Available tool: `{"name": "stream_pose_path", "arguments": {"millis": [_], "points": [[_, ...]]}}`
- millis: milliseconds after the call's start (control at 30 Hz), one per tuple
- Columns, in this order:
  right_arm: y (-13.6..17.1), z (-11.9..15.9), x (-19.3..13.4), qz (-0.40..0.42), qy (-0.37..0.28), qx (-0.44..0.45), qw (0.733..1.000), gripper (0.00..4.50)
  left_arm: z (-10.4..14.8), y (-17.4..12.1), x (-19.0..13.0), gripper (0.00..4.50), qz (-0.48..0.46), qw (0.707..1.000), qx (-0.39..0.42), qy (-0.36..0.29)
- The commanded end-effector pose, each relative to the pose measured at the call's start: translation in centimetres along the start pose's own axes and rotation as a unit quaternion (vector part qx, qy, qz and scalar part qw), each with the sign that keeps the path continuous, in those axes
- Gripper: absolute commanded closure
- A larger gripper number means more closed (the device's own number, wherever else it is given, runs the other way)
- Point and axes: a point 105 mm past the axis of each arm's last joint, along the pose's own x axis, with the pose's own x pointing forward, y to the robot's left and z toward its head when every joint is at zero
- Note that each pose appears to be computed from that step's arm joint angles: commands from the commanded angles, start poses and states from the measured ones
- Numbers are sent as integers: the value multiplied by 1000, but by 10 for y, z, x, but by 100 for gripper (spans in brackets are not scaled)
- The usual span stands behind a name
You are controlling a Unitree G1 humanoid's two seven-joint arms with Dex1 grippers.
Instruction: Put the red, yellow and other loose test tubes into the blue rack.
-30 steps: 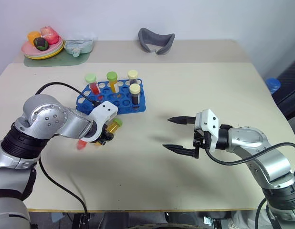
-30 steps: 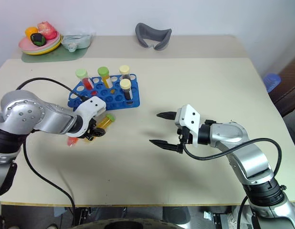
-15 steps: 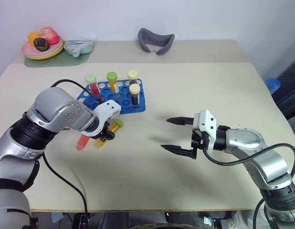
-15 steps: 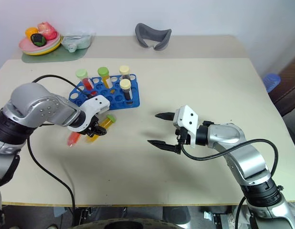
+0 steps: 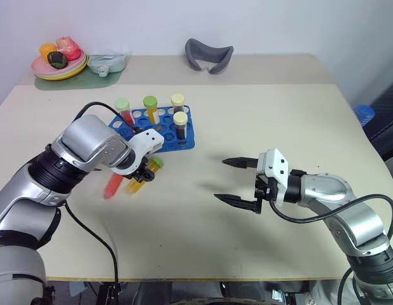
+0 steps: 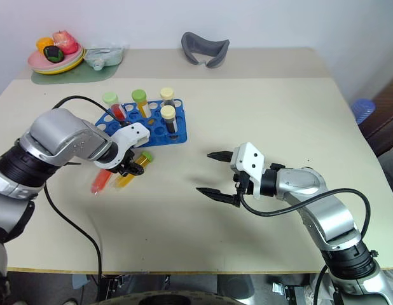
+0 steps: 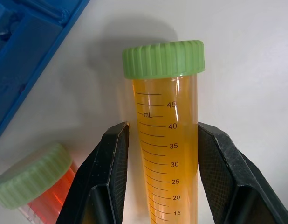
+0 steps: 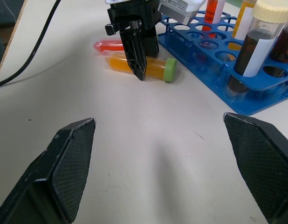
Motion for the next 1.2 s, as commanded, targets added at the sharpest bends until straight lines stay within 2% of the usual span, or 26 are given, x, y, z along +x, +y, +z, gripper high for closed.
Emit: {"name": "stream_pose_path", "arguments": {"millis": [33, 67, 333, 467, 567, 667, 867, 1000, 1100, 1200], "points": [[7, 12, 3, 11, -18, -19, 1000, 0, -6, 1, 5, 357, 6, 1000, 0, 10], [7, 12, 3, 12, -18, -20, 1000, 0, -6, 0, 4, 372, 6, 1000, 0, 9], [7, 12, 4, 17, -19, -21, 999, 0, -7, -1, 1, 372, 13, 1000, -3, 2], [7, 12, 3, 17, -18, -22, 999, 0, -5, 0, -21, 372, 2, 999, 6, -38], [7, 12, 1, 14, -15, -21, 1000, 0, -2, 3, -43, 372, -4, 995, 24, -99], [7, 11, 0, 15, -14, -20, 1000, 0, 3, -3, -69, 372, -33, 981, 41, -189], [7, 11, 3, 18, -18, -19, 999, 0, 13, 10, -101, 372, 71, 914, 73, -392], [7, 13, 5, 24, -24, -15, 999, 0, 20, 38, -111, 372, 178, 846, -18, -503], [8, 14, 9, 29, -30, -12, 999, 0, 31, 35, -108, 372, 194, 797, -51, -570], [8, 15, 11, 31, -32, -11, 999, 0, 34, 34, -100, 372, 212, 768, -69, -600]]}}
